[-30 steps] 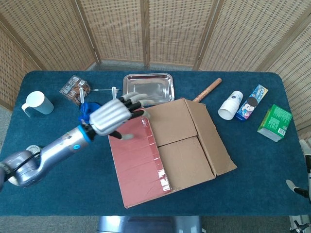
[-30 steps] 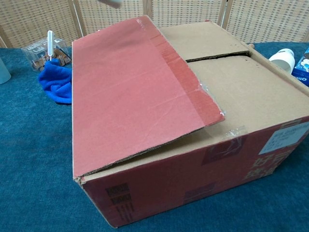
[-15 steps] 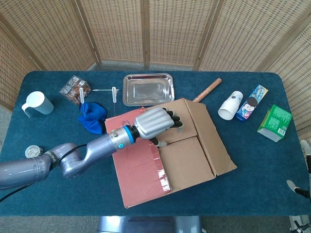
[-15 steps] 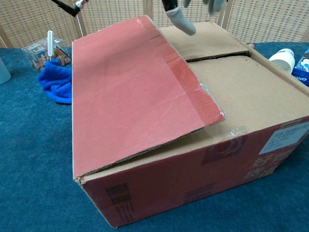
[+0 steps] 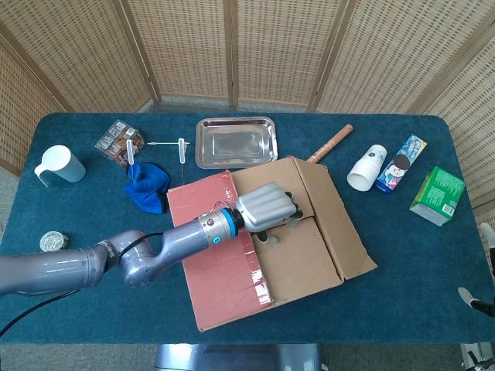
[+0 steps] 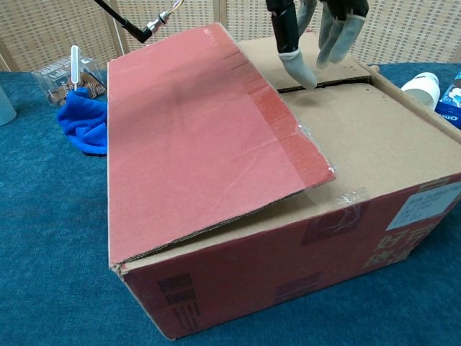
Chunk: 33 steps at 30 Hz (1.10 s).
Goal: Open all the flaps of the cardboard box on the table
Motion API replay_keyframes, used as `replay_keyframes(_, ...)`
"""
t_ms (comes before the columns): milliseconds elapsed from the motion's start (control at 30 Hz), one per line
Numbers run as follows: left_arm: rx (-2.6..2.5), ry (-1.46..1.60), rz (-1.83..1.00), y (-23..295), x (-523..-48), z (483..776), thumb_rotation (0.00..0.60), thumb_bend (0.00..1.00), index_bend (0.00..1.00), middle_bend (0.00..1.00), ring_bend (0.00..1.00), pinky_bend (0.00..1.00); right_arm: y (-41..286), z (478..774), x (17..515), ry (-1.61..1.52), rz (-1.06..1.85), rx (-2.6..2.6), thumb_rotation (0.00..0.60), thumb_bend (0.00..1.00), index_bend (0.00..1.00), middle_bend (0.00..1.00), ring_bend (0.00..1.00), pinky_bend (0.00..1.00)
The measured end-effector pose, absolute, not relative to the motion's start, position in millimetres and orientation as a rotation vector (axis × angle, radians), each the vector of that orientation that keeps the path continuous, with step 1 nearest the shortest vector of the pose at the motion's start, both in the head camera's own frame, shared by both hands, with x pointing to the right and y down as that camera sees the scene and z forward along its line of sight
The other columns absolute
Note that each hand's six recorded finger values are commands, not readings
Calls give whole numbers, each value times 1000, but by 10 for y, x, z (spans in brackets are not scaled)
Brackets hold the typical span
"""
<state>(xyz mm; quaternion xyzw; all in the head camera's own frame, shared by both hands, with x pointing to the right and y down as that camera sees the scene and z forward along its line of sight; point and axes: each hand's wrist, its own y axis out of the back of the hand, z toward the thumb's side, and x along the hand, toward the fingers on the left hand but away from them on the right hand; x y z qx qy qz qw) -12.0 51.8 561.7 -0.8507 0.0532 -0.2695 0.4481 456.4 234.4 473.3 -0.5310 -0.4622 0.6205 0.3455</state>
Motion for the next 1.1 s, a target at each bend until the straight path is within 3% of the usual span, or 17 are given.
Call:
replay_keyframes(233, -2132, 77, -719, 619, -66, 5705, 597, 0, 517, 609, 463, 591, 2347, 4721, 4576, -1205, 1610, -1386, 600, 0, 0, 0, 0, 0)
replay_keyframes(600, -2105, 31, -708, 691, -54, 5578, 594, 0, 572, 752, 596, 627, 2352, 4678, 4572, -1212, 1608, -1374, 600, 0, 0, 0, 0, 0)
replay_keyframes(1100, -2062, -15, -764, 684, -308, 5338, 576, 0, 579, 772, 614, 627, 2365, 4677, 4544, -1200, 1612, -1378, 600, 0, 0, 0, 0, 0)
